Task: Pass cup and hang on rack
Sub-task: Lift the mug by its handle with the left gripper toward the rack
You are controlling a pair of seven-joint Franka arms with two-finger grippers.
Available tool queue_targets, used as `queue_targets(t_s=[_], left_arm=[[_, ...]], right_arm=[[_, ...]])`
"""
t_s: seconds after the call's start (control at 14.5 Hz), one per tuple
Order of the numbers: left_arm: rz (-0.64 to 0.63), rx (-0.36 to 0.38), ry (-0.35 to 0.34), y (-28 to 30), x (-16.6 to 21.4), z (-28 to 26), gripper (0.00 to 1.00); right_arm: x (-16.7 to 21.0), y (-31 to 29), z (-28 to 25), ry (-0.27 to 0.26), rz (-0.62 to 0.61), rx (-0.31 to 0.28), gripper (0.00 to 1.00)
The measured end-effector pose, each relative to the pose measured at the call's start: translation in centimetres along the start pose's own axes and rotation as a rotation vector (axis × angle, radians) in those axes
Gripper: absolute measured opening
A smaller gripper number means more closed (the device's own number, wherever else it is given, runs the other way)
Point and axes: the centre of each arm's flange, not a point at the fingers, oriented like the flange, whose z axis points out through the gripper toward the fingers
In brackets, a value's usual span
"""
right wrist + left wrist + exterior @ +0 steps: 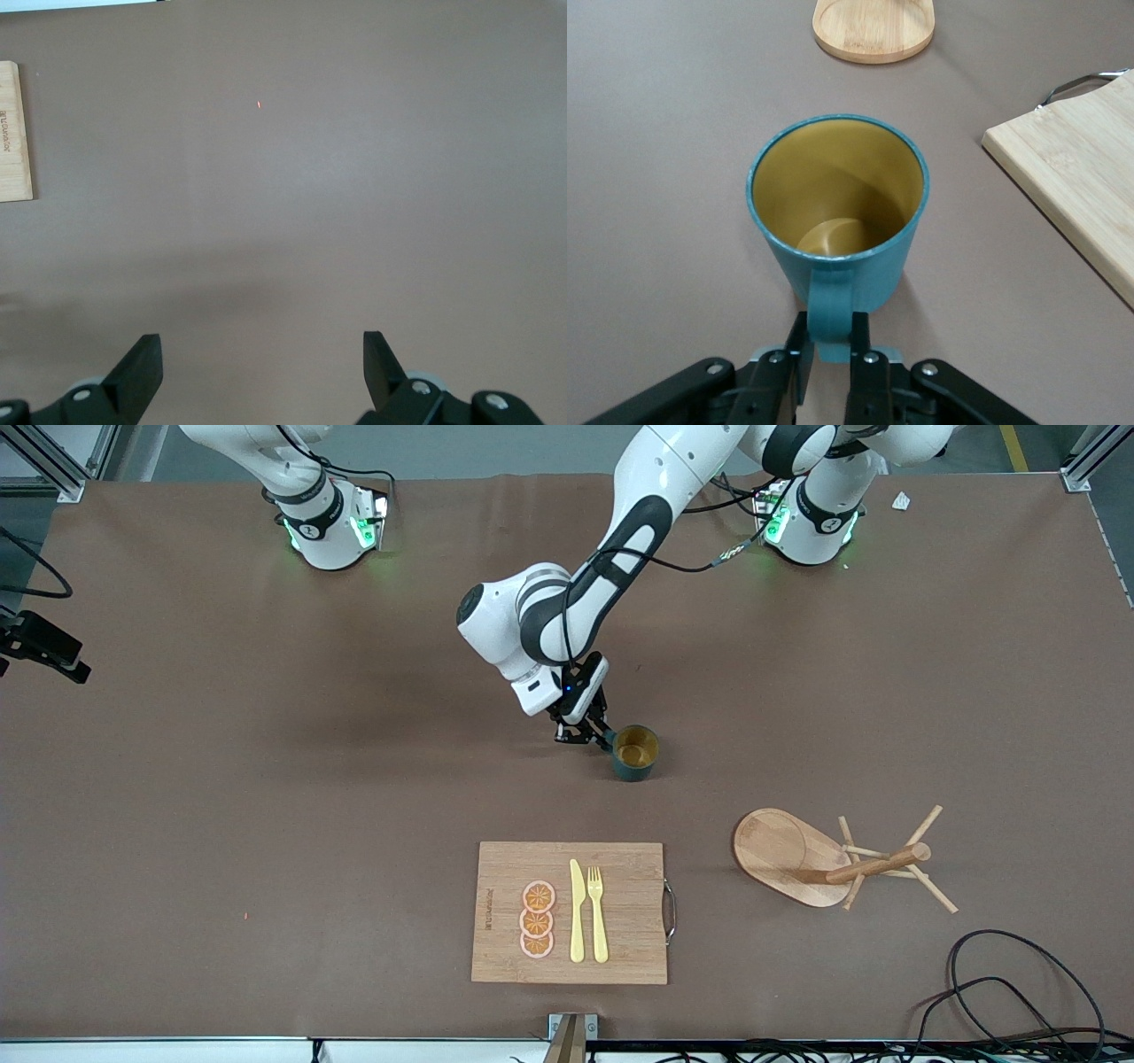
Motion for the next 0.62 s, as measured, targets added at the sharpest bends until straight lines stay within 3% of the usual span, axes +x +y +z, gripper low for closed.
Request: queue_targets(t_s=[0.28,0.62], left_arm=[[-0.019,0.024,-0.143,2.5,6.9,-3.6,0.21],[-0.048,0.015,-0.441,5.2,24.1,-8.8,0.21]], right_arm=[[0.0,0.0,0.0,0.000,-0.001,0.000,1.00],[0.0,-0.1,0.0,0.000,-0.002,0.000,1.00]])
